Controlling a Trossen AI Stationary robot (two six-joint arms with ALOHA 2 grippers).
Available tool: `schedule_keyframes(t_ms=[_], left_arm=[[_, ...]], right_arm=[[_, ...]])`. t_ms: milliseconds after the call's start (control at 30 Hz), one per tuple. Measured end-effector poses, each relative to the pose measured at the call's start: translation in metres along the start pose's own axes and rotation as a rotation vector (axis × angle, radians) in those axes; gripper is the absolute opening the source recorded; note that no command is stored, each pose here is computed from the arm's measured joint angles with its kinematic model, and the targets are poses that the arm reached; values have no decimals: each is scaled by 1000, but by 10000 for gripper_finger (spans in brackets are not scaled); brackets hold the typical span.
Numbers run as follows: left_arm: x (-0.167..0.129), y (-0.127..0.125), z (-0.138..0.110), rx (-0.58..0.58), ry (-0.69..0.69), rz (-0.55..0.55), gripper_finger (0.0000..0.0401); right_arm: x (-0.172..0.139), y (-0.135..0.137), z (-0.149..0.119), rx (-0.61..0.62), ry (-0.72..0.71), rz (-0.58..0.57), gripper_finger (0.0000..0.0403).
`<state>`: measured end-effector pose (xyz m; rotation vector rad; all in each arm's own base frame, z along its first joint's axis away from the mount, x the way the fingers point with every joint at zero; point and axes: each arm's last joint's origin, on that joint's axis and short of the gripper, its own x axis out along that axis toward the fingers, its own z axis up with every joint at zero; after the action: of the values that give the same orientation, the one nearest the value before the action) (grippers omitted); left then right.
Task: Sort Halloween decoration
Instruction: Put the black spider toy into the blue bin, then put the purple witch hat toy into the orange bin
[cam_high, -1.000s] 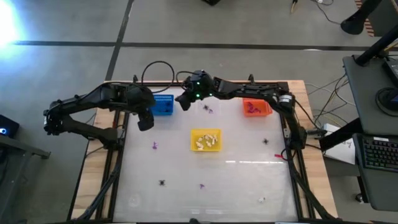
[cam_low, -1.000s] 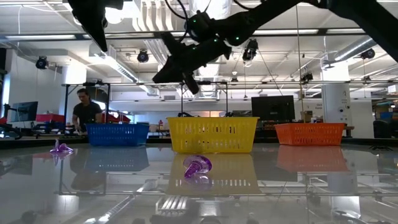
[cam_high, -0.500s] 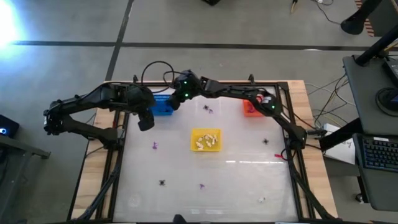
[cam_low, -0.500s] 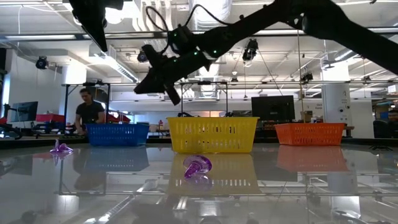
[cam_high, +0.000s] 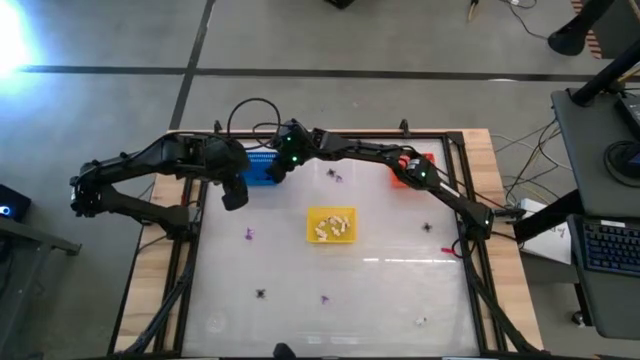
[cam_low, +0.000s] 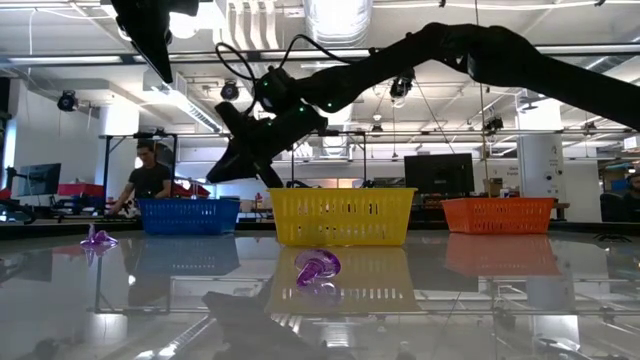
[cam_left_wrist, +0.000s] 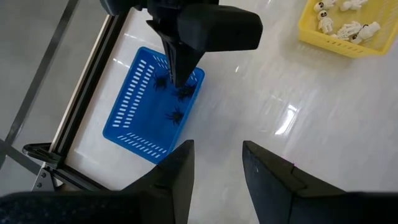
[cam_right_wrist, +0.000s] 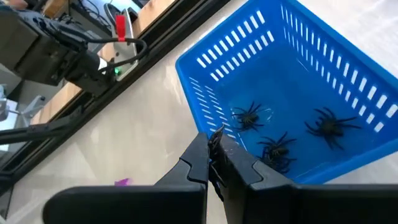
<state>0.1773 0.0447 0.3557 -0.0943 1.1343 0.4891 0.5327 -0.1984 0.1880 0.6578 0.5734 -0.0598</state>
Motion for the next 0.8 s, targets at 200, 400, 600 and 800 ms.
schedule_keyframes(t_ms=[200,400,600,800], left_arm=[[0,0,0,7,0,-1,119],[0,0,0,7,0,-1,119],[0,0,0,2,0,-1,119],[1,0,0,-17,3,-2,119]], right_arm=[[0,-1,-2,-20,18,-11,26],[0,-2,-2,-23,6,-42,60],[1,-3,-2,-26,0,-58,81],[-2,-2,-2,-16,19,-61,96]])
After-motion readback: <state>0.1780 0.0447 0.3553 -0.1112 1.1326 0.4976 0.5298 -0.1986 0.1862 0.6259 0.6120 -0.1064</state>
